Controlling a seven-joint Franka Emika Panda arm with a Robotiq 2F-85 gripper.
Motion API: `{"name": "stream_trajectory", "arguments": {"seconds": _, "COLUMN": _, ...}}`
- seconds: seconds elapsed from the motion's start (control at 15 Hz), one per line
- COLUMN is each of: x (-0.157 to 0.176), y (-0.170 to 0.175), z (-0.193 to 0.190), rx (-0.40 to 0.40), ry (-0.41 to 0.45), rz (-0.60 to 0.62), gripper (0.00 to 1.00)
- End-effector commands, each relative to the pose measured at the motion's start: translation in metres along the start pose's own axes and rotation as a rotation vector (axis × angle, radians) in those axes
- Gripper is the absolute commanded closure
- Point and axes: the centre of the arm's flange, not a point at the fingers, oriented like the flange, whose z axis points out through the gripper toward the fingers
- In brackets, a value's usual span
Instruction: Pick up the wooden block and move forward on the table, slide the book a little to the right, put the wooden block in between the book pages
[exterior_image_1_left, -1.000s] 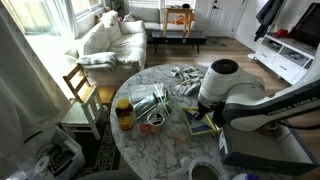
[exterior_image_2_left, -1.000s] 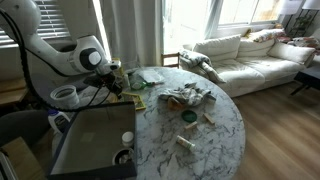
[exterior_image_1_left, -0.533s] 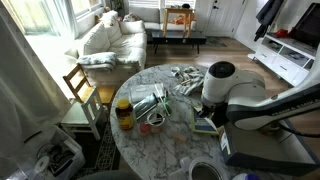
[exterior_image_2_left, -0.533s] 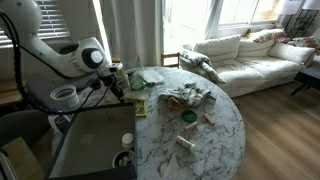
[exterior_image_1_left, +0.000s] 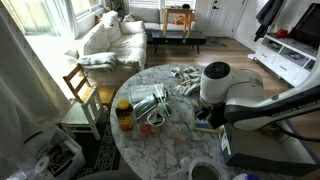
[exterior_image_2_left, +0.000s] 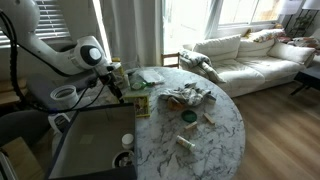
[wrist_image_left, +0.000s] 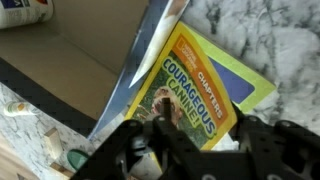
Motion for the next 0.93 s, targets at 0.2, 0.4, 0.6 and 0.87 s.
{"name": "stream_trajectory", "arguments": {"seconds": 0.2, "x": 0.008, "y": -0.024, "z": -0.042, "rx": 0.036, "ry": 0.068, "rz": -0.039, "gripper": 0.00}}
{"name": "stream_trajectory", "arguments": {"seconds": 0.4, "x": 0.009, "y": -0.046, "z": -0.054, "rx": 0.096, "ry": 0.084, "rz": -0.101, "gripper": 0.00}}
{"name": "stream_trajectory", "arguments": {"seconds": 0.6, "x": 0.004, "y": -0.068, "z": -0.051, "rx": 0.170, "ry": 0.087, "rz": -0.220, "gripper": 0.00}}
{"name": "stream_trajectory", "arguments": {"seconds": 0.87, "x": 0.001, "y": -0.086, "z": -0.039, "rx": 0.256, "ry": 0.081, "rz": -0.385, "gripper": 0.00}}
